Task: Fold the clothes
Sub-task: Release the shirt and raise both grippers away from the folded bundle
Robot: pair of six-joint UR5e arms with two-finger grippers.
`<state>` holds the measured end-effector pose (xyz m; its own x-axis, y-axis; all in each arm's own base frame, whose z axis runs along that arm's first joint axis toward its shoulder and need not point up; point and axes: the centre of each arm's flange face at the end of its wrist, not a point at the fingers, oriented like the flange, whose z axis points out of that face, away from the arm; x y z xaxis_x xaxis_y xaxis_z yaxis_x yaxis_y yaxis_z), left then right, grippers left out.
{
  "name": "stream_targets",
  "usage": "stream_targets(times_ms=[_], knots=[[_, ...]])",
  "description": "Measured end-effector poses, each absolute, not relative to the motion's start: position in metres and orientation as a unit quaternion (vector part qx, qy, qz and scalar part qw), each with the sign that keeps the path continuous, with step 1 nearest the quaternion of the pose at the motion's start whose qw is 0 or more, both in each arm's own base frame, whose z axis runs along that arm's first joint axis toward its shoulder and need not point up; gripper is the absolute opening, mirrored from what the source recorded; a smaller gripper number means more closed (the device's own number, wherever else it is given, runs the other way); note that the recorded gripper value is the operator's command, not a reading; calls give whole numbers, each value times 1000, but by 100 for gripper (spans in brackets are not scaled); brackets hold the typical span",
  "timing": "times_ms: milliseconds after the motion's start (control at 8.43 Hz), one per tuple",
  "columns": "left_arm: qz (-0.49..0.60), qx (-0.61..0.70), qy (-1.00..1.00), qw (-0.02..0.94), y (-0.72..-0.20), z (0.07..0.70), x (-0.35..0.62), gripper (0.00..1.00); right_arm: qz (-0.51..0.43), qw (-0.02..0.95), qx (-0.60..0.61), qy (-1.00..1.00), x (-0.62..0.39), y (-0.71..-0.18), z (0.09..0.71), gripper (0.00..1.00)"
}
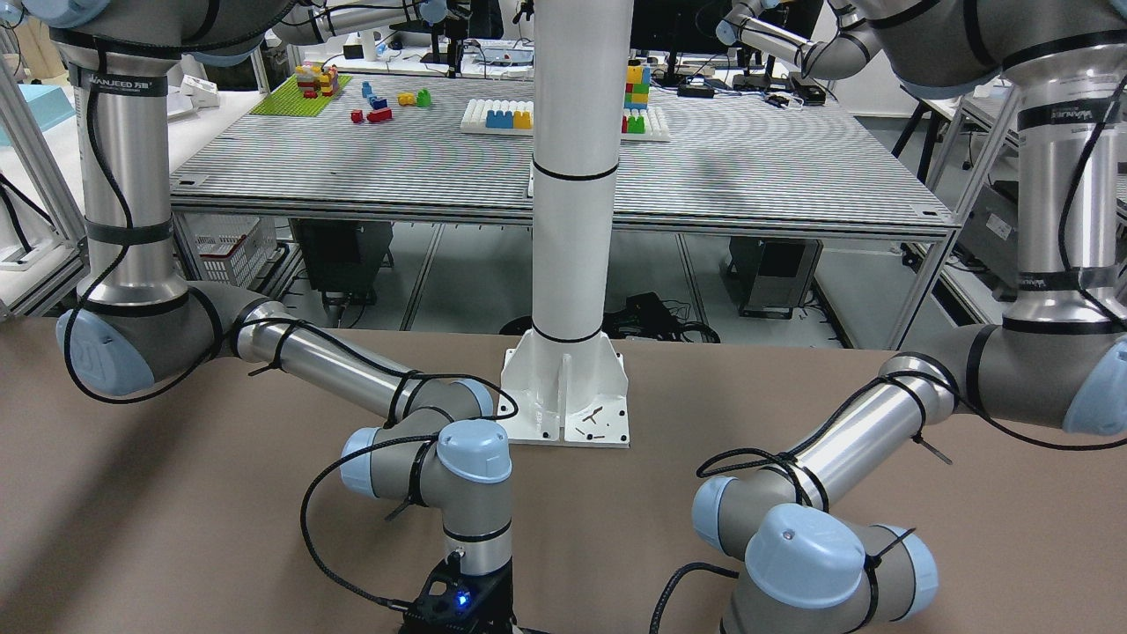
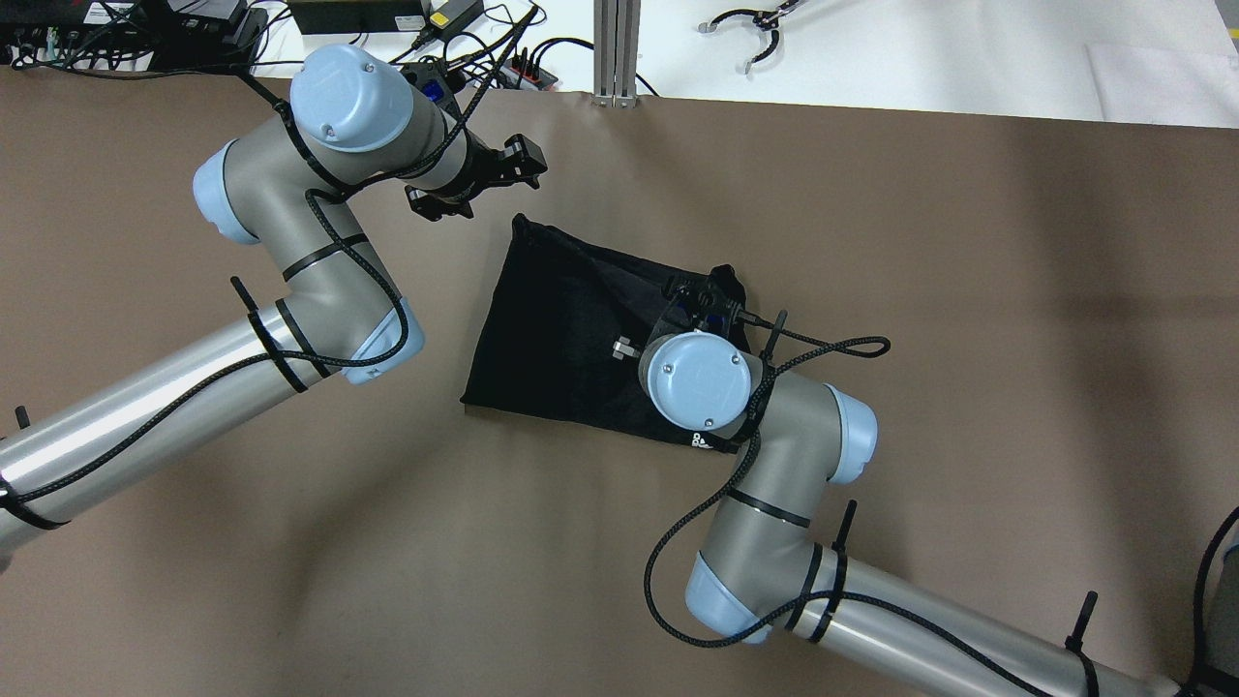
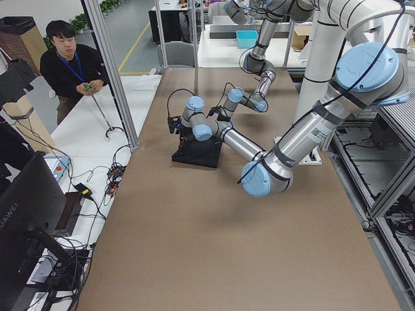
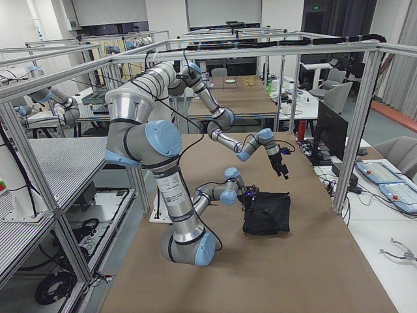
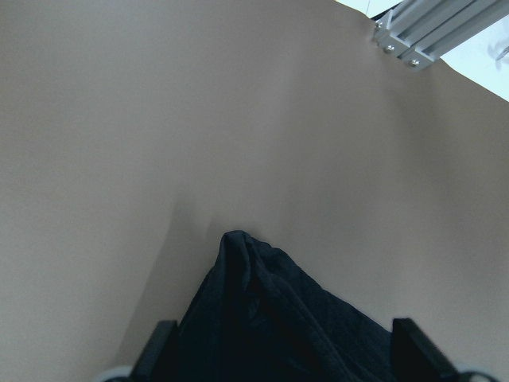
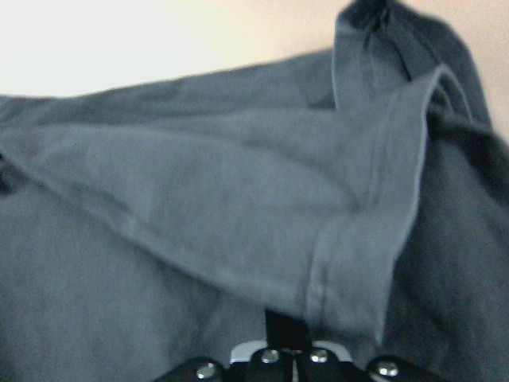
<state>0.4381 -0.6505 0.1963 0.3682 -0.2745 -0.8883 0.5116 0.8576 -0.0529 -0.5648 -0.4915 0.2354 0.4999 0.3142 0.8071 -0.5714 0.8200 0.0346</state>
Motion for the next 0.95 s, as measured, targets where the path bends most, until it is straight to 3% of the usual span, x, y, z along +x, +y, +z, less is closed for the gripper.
stream_targets(times_ms=[593, 711, 830, 948], knots=[[-240, 117, 505, 821, -648, 213, 439, 94, 322, 858, 209, -340, -490, -678, 295, 0], [-240, 117, 505, 821, -648, 213, 439, 94, 333, 859, 218, -322, -461, -704, 308, 14], [-241, 117, 505, 820, -647, 213, 439, 94, 333, 862, 223, -311, -443, -718, 314, 92], [-240, 117, 506, 820, -647, 211, 440, 94, 329, 863, 225, -309, -435, -723, 314, 94]])
